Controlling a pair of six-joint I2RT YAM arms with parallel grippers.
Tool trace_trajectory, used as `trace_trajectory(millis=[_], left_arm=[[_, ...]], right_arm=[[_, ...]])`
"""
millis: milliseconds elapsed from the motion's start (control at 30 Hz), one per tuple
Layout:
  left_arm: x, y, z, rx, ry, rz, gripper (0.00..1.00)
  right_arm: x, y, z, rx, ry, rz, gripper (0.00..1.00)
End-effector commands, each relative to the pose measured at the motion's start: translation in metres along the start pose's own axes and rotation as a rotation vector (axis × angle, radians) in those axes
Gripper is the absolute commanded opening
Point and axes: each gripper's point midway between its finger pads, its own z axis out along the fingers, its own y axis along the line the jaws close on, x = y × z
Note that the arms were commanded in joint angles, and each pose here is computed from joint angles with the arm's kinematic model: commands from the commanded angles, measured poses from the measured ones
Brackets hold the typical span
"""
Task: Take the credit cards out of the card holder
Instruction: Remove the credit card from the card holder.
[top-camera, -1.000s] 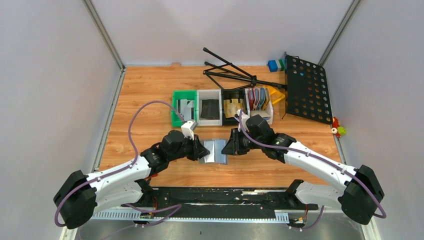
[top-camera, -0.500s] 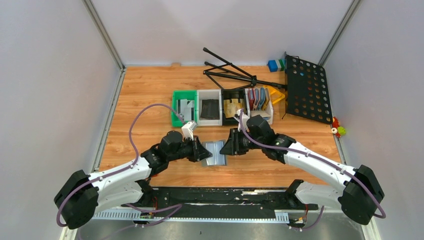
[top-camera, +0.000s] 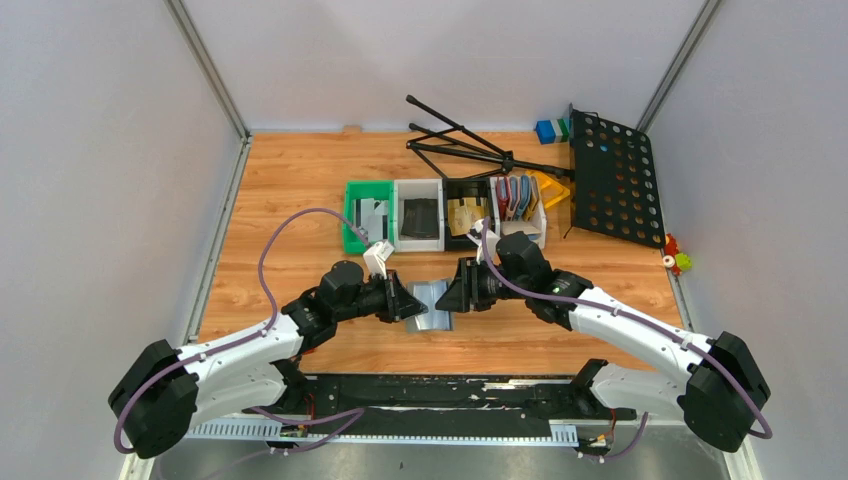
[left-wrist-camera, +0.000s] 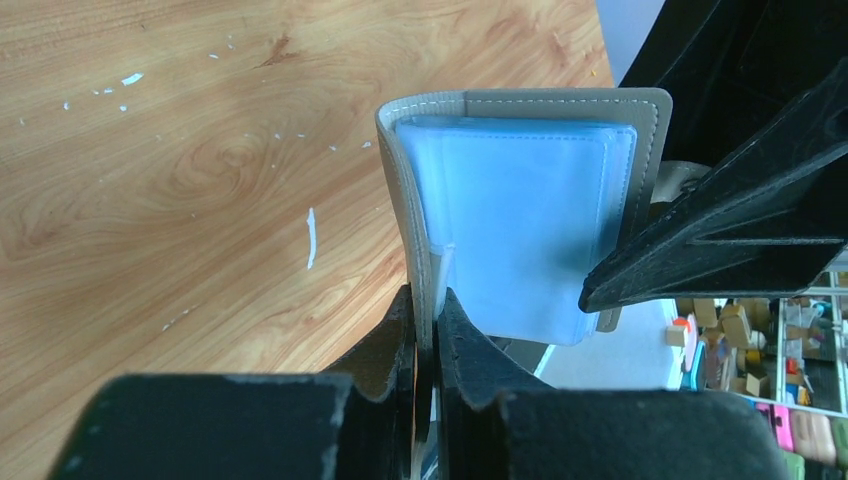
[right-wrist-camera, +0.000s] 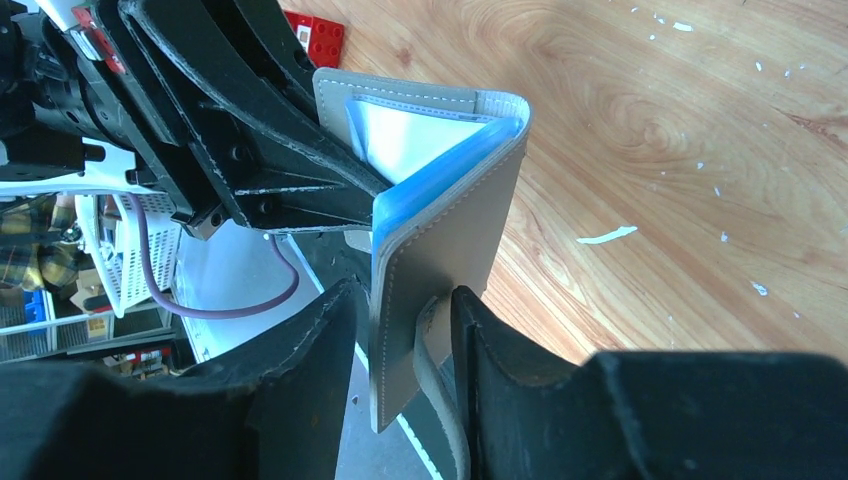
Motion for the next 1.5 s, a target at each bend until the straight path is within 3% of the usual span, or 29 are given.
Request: trace_trajectory(millis=[0, 100, 267, 400, 533, 933, 1133, 1467], left_arm=[[-0.014, -0.021, 0.001, 0.085, -0.043, 0.004, 0.11], [-0.014, -0.021, 0.002, 0.086, -0.041, 0.001, 0.11], [-0.014, -0.022, 0.003, 0.094, -0.038, -0.006, 0.1], [-0.014, -0.024, 0.004, 0.102, -0.036, -0.014, 0.1], [-0.016, -0.029, 0.003, 0.12, -0.037, -0.018, 0.09], [-0.014, -0.021, 0.005, 0.068, -0.016, -0.008, 0.09], [-0.015, -0.019, 0.007, 0.055, -0.015, -0.015, 0.08], [-0.016, -0.012, 0.007, 0.013, -0.025, -0.024, 0.07]], right_arm=[[-0.009, 0.016, -0.005, -0.071, -0.043, -0.036, 0.39], [-0.008, 0.02, -0.006, -0.097, -0.043, -0.046, 0.46], [-0.008, 0.023, -0.007, -0.112, -0.041, -0.054, 0.45], [-0.007, 0.021, -0.006, -0.103, -0.036, -0.052, 0.31], [-0.007, 0.007, -0.002, -0.027, -0.018, -0.041, 0.27], [-0.008, 0.0, -0.002, 0.032, -0.018, -0.038, 0.71], [-0.008, 0.003, 0.004, 0.082, -0.012, -0.048, 0.99], [0.001, -0.005, 0.027, 0.242, 0.025, -0.076, 0.97]])
